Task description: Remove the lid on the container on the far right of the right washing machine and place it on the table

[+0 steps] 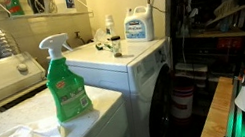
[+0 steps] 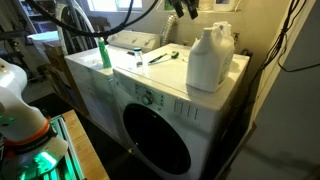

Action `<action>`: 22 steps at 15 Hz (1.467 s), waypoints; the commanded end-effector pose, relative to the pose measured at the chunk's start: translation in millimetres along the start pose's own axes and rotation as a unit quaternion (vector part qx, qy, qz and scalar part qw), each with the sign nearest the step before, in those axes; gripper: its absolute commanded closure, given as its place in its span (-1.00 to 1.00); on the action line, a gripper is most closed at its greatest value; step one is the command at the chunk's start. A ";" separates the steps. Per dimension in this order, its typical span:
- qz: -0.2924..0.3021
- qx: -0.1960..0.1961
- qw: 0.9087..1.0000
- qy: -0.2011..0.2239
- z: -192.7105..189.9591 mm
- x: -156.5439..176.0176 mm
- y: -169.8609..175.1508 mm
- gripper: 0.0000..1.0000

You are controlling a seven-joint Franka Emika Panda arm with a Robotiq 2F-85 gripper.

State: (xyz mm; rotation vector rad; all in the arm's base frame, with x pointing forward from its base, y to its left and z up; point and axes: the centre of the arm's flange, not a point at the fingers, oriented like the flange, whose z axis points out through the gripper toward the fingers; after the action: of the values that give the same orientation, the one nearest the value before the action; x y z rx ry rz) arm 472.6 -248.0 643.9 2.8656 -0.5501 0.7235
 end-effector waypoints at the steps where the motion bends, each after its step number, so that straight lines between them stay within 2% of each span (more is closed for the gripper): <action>1: 0.006 0.010 1.000 0.010 24.8 20.9 0.6 -1.00; 7: 0.027 0.011 0.999 0.015 55.7 34.0 4.1 -1.00; 15: 0.042 0.020 0.999 0.013 73.7 43.2 9.9 -1.00; 19: 0.045 0.030 0.998 0.018 78.3 48.8 9.3 -0.76; 20: 0.046 0.032 0.998 0.020 79.6 50.4 8.8 -0.78; 22: 0.046 0.035 0.998 0.024 81.4 53.6 7.8 -0.69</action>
State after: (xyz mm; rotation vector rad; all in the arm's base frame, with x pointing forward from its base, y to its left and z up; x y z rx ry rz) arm 540.7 -279.9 601.3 2.8876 -0.6694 0.7974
